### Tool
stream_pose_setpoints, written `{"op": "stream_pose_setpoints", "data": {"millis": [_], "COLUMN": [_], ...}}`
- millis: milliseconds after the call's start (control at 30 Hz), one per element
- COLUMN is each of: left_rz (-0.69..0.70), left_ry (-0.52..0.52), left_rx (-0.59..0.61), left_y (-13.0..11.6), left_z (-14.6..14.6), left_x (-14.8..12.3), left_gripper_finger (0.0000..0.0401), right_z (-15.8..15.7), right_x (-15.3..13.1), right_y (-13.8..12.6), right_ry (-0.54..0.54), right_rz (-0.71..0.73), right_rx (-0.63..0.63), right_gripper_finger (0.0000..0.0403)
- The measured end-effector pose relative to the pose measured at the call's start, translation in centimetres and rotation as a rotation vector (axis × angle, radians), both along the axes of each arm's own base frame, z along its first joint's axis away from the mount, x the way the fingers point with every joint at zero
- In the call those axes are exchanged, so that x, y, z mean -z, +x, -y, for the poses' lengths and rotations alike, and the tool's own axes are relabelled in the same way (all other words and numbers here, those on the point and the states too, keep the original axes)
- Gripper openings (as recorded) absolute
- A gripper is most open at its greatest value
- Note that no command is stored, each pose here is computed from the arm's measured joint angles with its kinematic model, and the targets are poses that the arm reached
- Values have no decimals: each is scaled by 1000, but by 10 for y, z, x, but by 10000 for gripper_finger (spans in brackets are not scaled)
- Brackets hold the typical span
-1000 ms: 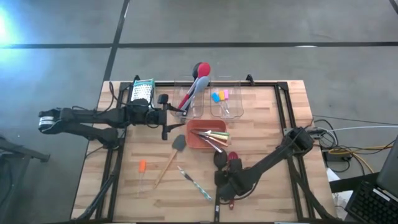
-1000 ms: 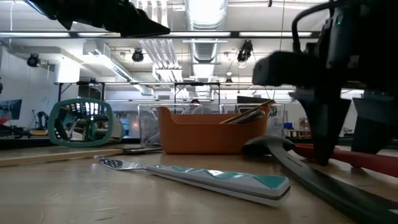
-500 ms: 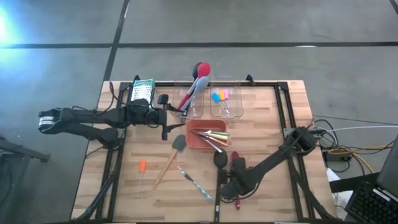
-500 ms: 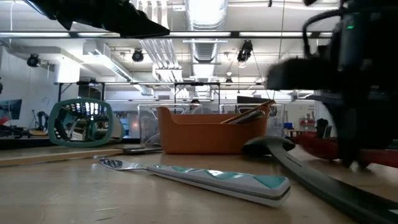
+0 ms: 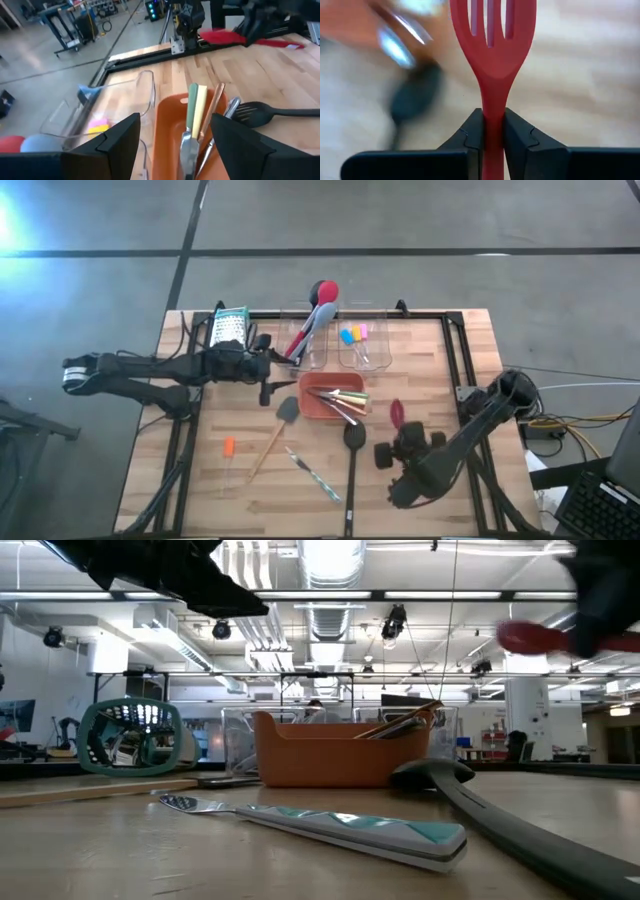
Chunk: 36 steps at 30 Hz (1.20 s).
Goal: Pick & Place Kitchen Items
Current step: Put the red serving spoon into the left transparent bin
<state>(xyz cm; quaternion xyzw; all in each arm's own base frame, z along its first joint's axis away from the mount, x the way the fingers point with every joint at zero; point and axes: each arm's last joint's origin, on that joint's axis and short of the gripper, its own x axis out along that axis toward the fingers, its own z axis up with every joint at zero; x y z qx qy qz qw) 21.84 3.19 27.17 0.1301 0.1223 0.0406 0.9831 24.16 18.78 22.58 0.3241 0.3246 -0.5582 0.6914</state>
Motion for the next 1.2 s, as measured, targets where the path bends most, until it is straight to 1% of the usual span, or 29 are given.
{"op": "stream_pose_setpoints", "data": {"millis": [133,200,367,500,633,833,1000,1200], "left_rz": [-20,-26,-18,18,77,197,254,270], "left_ry": [-56,-89,-169,-231,-275,-308,-337,-330], "left_rx": [-13,-20,9,93,193,312,394,583], "left_y": [3,6,18,32,48,73,98,133], "left_z": [0,-1,-1,0,3,9,12,29], "left_x": [5,8,15,21,28,35,25,10], "left_gripper_finger": [248,248,248,248,248,248,248,247], "right_z": [10,15,25,30,28,25,19,17], "right_x": [-18,-28,-46,-61,-73,-86,-93,-97], "right_y": [4,6,14,18,20,23,33,39], "right_ry": [-240,-329,-498,-615,-680,-702,-687,-708], "right_rz": [188,243,320,368,381,381,369,347], "right_rx": [-150,-212,-297,-335,-367,-410,-474,-509], "right_gripper_finger": [35,35,35,35,35,35,35,35]}}
